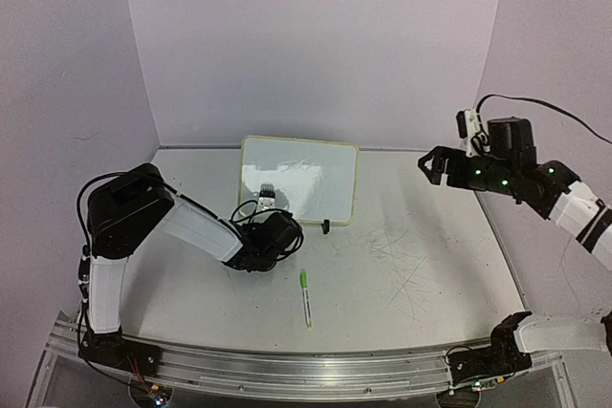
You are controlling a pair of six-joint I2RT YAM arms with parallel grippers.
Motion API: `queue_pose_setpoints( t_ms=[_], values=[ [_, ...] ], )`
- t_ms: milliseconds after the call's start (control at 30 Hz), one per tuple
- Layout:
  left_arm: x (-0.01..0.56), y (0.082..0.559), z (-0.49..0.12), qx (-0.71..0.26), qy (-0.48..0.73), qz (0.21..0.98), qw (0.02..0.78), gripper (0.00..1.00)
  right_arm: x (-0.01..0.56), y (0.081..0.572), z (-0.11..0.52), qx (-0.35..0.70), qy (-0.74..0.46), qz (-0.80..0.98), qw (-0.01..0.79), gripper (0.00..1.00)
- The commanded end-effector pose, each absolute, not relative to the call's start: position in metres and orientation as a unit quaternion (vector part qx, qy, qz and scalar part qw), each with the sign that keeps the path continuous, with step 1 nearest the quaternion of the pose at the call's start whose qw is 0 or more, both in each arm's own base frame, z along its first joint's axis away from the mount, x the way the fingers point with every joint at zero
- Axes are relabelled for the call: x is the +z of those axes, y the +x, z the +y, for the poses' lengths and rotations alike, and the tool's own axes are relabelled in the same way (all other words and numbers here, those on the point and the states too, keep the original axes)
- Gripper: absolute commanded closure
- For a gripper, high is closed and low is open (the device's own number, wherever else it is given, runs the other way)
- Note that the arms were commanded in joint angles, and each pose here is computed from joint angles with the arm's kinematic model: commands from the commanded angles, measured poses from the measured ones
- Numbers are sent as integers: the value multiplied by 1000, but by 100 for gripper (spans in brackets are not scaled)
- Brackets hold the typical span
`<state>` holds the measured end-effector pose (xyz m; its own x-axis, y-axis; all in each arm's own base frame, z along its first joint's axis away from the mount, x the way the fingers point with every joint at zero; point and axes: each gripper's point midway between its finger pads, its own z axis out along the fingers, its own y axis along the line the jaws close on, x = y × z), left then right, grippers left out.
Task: Write a sentence on the whiteboard
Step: Move the whiteboard to the corner of the board.
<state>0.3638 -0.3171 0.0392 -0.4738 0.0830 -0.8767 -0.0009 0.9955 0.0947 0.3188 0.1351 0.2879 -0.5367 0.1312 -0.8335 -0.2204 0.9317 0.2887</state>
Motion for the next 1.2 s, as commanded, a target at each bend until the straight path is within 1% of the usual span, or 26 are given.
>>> queue_pose_setpoints(
  t_ms=[0, 133, 200, 300, 500, 633, 700, 767, 833, 933, 1000, 1167],
  values=[
    [53, 352, -286, 46, -39, 850, 523, 100, 257, 322, 203, 212, -85, 868, 440, 2],
    [44, 339, -277, 33, -73, 865, 496, 100, 212, 319, 268, 220, -128, 880, 402, 5],
    [39, 331, -277, 25, -77, 872, 482, 100, 190, 318, 294, 204, -147, 886, 391, 9],
    [30, 318, -282, 16, -80, 883, 462, 100, 162, 318, 328, 187, -173, 888, 382, 11],
    [7, 290, -293, -16, -113, 906, 407, 100, 107, 323, 354, 204, -162, 900, 349, 23],
    [12, 279, -304, -17, -106, 905, 411, 100, 79, 326, 362, 205, -170, 902, 339, 28],
    [11, 277, -307, -17, -102, 908, 407, 98, 68, 326, 367, 206, -184, 900, 337, 31],
    [11, 276, -309, -18, -92, 912, 399, 94, 62, 326, 374, 203, -199, 897, 338, 33],
    [12, 274, -308, -20, -87, 914, 395, 86, 57, 327, 377, 187, -209, 896, 345, 35],
    [15, 270, -306, -21, -71, 918, 390, 71, 52, 331, 375, 164, -212, 896, 355, 38],
    [25, 268, -306, -26, -57, 918, 392, 65, 47, 333, 377, 157, -215, 896, 356, 41],
    [50, 259, -302, -41, -19, 917, 397, 46, 39, 340, 381, 140, -211, 897, 364, 49]
  ],
)
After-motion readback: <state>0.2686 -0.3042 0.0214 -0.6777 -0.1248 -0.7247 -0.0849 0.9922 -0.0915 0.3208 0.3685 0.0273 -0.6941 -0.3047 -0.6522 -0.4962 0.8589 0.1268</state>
